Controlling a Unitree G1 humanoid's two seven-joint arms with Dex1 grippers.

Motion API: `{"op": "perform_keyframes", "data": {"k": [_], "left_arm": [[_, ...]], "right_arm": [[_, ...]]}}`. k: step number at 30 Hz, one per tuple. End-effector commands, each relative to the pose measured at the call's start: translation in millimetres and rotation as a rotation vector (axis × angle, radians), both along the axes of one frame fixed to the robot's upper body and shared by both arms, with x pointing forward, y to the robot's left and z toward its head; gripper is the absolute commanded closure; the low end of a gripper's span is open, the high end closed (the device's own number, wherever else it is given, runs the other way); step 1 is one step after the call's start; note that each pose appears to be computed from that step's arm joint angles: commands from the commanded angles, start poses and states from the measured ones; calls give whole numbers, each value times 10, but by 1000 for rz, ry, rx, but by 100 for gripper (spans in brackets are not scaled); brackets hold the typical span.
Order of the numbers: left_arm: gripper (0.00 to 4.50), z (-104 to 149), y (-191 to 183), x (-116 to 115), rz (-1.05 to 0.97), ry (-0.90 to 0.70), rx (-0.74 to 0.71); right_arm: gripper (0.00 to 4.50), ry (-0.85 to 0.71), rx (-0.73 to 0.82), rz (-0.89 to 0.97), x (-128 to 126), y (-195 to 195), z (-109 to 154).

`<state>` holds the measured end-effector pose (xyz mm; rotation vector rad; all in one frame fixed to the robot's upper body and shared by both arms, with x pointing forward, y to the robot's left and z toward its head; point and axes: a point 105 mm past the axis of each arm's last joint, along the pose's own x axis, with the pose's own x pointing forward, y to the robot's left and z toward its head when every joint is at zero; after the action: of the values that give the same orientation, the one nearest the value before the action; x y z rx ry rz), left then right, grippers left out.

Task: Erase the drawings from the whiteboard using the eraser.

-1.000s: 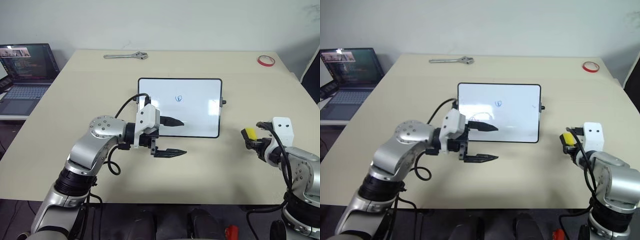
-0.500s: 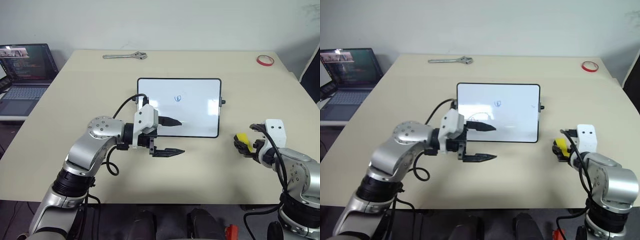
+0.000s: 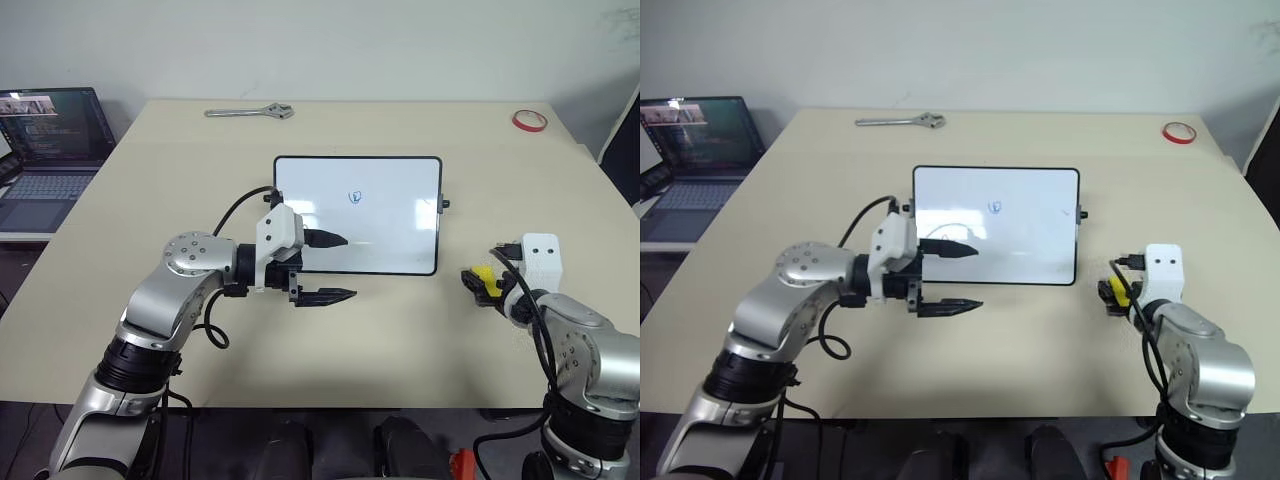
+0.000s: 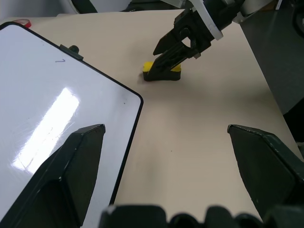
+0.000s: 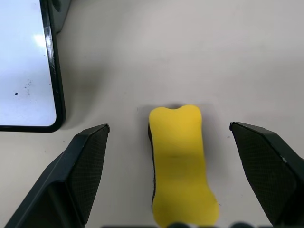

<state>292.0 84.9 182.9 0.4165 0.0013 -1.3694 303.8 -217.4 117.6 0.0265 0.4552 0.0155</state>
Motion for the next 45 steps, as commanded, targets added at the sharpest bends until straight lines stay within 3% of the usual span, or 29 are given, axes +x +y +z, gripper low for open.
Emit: {"op": "perform_keyframes", "data": {"k": [1, 7, 8, 10, 16, 18, 31, 40, 45], "left_arm": [[0, 103, 71, 31, 28, -51, -6], [0, 118, 83, 37, 32, -56, -2], [0, 119, 85, 38, 33, -57, -1], [0, 122, 90, 39, 34, -57, 0], [0, 129, 103, 42, 39, -58, 1], [0, 134, 112, 46, 45, -56, -2], [0, 158, 364, 91, 240, -23, -63], [0, 178, 234, -31, 136, -11, -67], [0, 191, 198, -5, 111, -21, -54]], "right_arm": [[3, -39, -13, 1, 37, 6, 42], [3, -30, -17, -8, 66, -22, -19], [20, -27, -15, -10, 67, -27, -29], [64, -8, -2, -22, 61, -45, -70], [281, -1, -6, -35, 76, -80, -90], [330, -5, -8, -34, 77, -80, -83], [331, -155, -102, 78, 35, 93, 230], [332, -454, -37, 213, 370, 836, 880], [332, -523, -17, 226, 598, 1113, 1026]]}}
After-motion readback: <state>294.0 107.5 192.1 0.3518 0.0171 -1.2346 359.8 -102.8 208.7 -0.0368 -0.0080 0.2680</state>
